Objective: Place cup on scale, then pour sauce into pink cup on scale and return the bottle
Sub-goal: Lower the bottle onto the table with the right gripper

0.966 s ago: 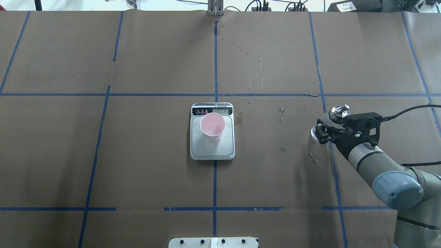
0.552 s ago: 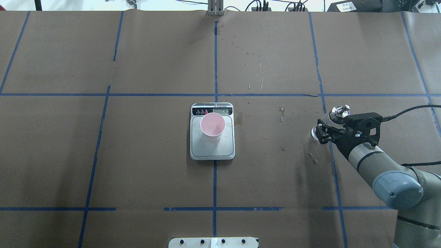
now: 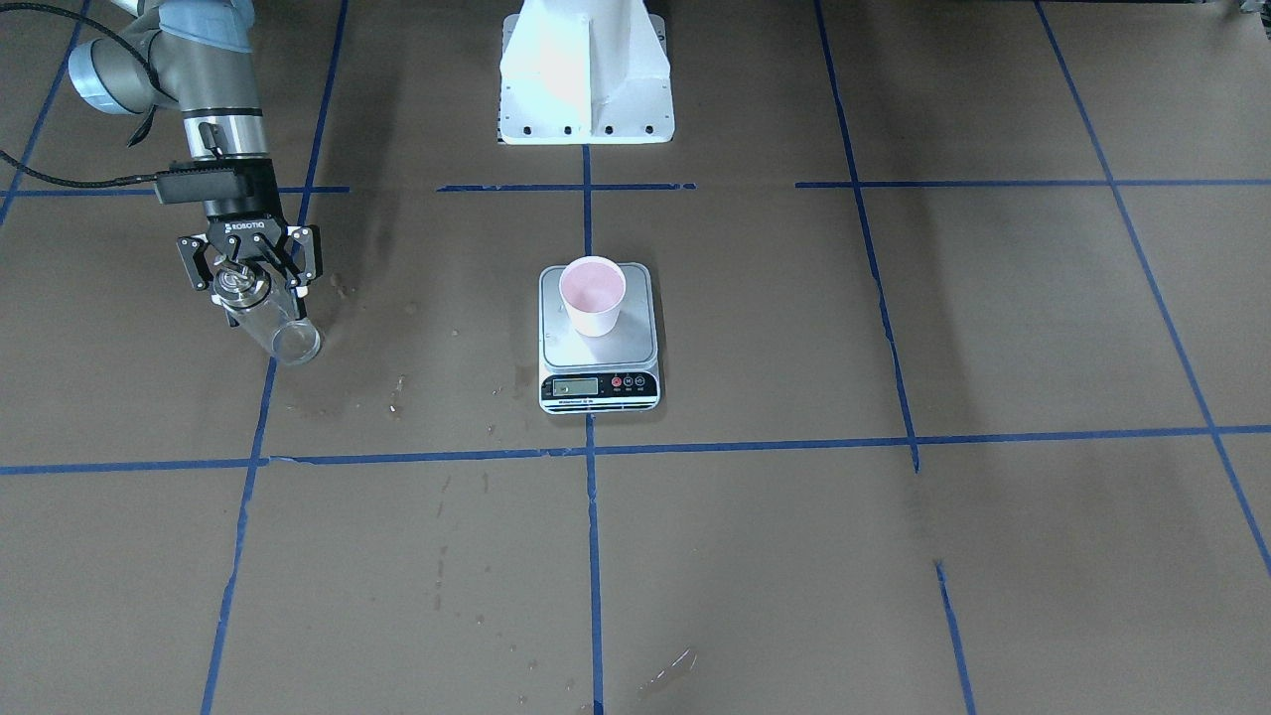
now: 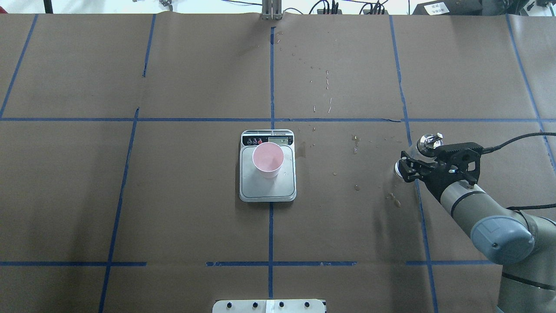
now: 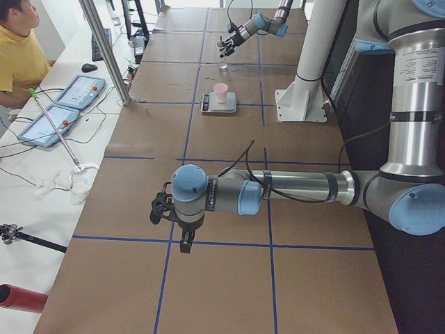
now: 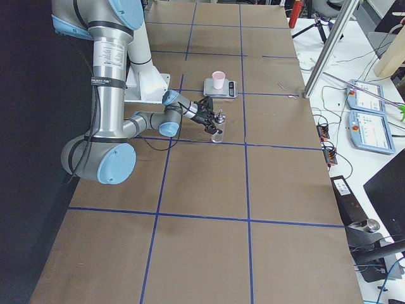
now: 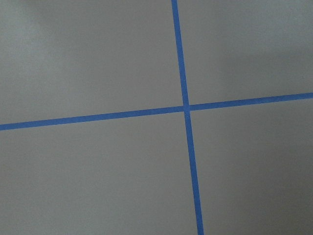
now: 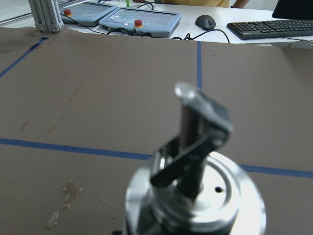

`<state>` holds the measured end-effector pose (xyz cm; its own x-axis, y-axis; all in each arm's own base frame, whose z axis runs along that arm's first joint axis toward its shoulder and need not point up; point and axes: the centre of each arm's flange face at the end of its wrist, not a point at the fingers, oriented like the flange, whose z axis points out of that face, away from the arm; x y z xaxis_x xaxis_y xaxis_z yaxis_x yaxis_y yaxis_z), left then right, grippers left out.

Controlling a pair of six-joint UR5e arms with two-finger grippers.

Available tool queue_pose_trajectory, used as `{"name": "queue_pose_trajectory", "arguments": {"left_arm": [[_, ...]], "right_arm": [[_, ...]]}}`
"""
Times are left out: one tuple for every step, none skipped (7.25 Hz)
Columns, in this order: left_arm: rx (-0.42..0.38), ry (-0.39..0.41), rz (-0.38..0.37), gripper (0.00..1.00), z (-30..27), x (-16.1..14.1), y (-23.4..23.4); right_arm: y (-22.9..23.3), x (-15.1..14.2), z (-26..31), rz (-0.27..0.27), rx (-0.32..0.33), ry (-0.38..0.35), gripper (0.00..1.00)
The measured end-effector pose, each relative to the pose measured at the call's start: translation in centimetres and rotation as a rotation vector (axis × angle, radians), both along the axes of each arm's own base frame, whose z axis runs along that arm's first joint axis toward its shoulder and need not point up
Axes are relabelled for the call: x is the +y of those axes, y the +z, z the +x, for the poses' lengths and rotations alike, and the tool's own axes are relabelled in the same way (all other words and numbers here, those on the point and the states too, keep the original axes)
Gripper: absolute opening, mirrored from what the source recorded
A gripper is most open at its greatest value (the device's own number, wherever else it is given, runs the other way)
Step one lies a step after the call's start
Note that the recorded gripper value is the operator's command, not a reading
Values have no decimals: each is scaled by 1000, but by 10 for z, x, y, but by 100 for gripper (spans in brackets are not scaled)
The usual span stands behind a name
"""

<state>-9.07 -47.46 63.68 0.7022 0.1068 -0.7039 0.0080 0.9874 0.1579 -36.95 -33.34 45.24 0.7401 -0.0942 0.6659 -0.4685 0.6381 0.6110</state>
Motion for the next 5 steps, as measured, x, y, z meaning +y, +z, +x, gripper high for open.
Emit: {"name": "queue_pose_trajectory", "arguments": {"left_arm": [[0,0,0,100,0,0,0],[0,0,0,100,0,0,0],[0,0,0,100,0,0,0],[0,0,0,100,0,0,0],[0,0,1,100,0,0,0]], "right_arm": [[1,0,0,-1,2,0,99],[2,0,0,-1,3,0,100],[2,0,0,-1,3,0,100],[3,0,0,-1,4,0,100],[3,0,0,-2,4,0,100]]}}
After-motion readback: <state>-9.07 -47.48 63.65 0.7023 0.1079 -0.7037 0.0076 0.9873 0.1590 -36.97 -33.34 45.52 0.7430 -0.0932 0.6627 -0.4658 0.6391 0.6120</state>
